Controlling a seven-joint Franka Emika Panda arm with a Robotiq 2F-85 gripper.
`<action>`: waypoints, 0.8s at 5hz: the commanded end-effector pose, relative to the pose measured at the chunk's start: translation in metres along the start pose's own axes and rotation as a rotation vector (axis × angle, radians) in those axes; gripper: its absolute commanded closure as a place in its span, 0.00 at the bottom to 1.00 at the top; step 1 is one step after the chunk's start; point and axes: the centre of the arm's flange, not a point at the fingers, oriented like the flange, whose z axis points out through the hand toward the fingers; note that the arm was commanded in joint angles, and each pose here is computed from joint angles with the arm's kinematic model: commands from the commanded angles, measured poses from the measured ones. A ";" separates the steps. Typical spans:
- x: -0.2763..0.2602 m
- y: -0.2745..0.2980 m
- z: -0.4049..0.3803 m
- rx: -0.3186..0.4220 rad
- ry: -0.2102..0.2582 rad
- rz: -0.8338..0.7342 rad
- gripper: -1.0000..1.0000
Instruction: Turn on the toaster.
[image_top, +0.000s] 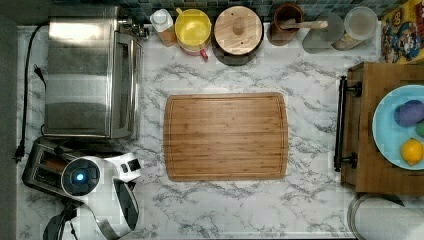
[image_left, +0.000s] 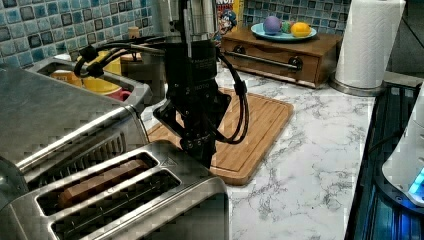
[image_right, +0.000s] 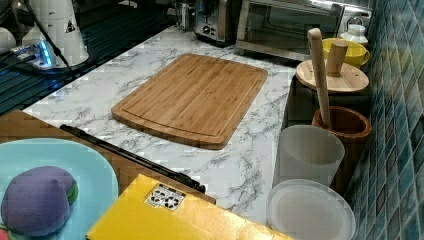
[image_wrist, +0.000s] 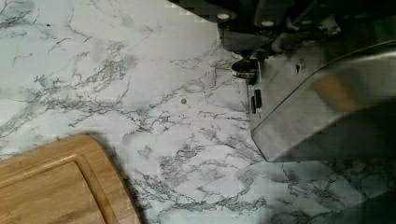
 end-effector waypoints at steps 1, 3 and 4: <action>-0.087 0.068 0.141 -0.209 -0.156 -0.057 1.00; -0.095 0.086 0.206 -0.313 -0.166 -0.034 1.00; -0.101 0.111 0.239 -0.376 -0.200 -0.012 1.00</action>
